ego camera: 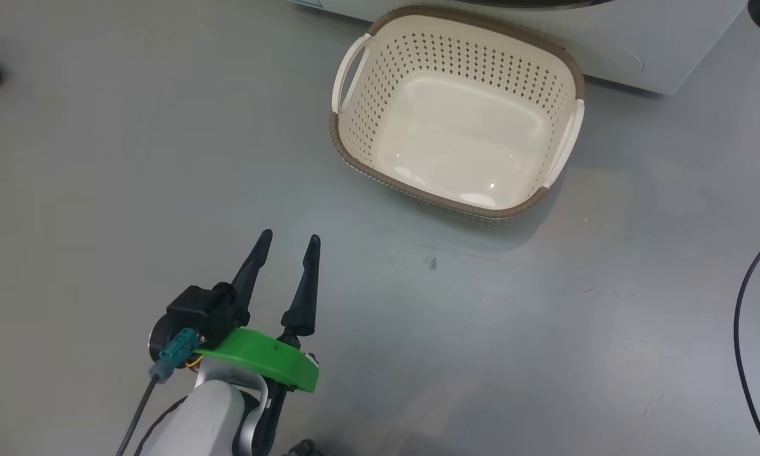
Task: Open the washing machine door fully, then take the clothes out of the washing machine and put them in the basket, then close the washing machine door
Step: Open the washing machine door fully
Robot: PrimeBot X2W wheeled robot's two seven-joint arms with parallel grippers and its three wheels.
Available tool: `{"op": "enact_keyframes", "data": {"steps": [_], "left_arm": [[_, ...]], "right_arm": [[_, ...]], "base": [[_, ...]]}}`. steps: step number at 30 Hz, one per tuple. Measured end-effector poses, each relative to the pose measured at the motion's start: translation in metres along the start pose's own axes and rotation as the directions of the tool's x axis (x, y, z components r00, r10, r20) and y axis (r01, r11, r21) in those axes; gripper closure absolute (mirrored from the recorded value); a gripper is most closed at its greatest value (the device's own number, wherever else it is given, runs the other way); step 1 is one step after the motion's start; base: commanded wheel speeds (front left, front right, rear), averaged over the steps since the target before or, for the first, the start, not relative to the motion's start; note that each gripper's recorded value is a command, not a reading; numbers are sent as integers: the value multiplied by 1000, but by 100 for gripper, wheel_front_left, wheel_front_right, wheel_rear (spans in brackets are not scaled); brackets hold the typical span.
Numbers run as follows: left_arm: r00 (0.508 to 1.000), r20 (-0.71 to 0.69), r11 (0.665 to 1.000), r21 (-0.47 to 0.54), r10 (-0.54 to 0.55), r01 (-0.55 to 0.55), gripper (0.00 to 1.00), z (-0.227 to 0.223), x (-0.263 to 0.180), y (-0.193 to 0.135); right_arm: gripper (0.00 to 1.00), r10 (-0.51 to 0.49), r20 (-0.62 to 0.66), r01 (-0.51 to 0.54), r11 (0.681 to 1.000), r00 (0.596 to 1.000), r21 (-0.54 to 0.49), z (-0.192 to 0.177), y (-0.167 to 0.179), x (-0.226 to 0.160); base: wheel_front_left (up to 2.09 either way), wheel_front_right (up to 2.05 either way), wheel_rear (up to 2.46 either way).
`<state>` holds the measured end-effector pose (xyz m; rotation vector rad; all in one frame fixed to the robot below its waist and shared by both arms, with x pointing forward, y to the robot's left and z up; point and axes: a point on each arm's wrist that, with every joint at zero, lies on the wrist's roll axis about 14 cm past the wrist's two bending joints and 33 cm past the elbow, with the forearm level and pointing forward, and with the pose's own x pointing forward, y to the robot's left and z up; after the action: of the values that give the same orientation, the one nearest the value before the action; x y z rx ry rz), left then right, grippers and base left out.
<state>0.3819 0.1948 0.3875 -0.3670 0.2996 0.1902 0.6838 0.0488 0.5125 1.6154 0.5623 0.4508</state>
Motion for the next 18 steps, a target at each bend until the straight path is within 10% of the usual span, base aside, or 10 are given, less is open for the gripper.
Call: {"op": "enact_keyframes", "data": {"steps": [18], "left_arm": [[1000,3,1000,-2,4,-4,0,1,3,1]], "right_arm": [[100,-45,-109,51,997,993,54,-8,-7,12]], "base": [[0,0,0]]}}
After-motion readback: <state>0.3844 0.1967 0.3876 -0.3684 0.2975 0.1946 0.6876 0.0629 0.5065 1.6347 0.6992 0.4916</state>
